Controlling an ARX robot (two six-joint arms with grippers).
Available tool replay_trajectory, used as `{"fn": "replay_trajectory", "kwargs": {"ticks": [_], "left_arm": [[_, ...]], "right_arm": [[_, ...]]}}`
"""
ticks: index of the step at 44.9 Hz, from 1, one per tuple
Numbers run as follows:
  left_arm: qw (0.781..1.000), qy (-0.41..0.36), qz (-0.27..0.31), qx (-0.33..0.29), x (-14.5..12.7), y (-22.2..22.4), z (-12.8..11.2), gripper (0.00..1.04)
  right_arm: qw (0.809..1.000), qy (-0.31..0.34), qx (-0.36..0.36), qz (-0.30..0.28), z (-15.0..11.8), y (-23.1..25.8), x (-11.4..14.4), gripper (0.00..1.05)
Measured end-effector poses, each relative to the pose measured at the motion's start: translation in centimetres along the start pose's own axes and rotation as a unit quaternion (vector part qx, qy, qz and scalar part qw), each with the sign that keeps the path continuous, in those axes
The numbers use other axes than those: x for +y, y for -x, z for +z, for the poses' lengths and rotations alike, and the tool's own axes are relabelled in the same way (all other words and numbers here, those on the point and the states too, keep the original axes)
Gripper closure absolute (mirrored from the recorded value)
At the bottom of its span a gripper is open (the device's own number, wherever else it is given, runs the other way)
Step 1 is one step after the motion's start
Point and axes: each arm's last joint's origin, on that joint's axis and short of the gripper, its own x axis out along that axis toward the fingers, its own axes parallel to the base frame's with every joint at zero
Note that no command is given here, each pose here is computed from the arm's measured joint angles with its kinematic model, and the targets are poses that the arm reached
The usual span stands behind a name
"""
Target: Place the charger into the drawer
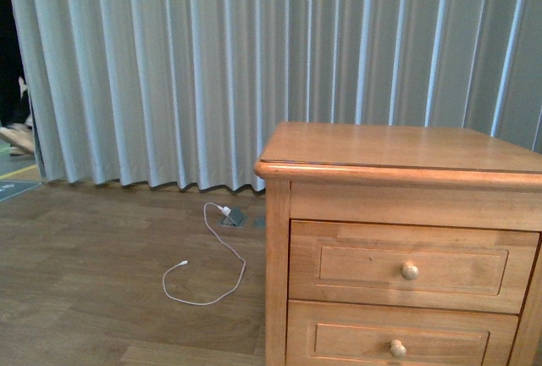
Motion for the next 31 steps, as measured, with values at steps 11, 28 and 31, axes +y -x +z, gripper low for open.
{"fn": "replay_trajectory", "kwargs": {"ticks": [11, 28, 31], "left_arm": [[1.000, 0.000, 0.000, 0.000, 0.0, 0.0, 0.0, 0.06], [1.000, 0.000, 0.000, 0.000, 0.0, 0.0, 0.0, 0.06], [1.000, 0.000, 0.000, 0.000, 0.0, 0.0, 0.0, 0.06]], "right_arm": [[1.000, 0.001, 0.006, 0.000, -1.3, 1.2, 0.0, 1.03], [1.000, 0.001, -0.001, 0.001, -1.2, 1.3, 0.0, 1.03], [1.000, 0.001, -0.001, 0.001, -1.2, 1.3, 0.0, 0.98]]}}
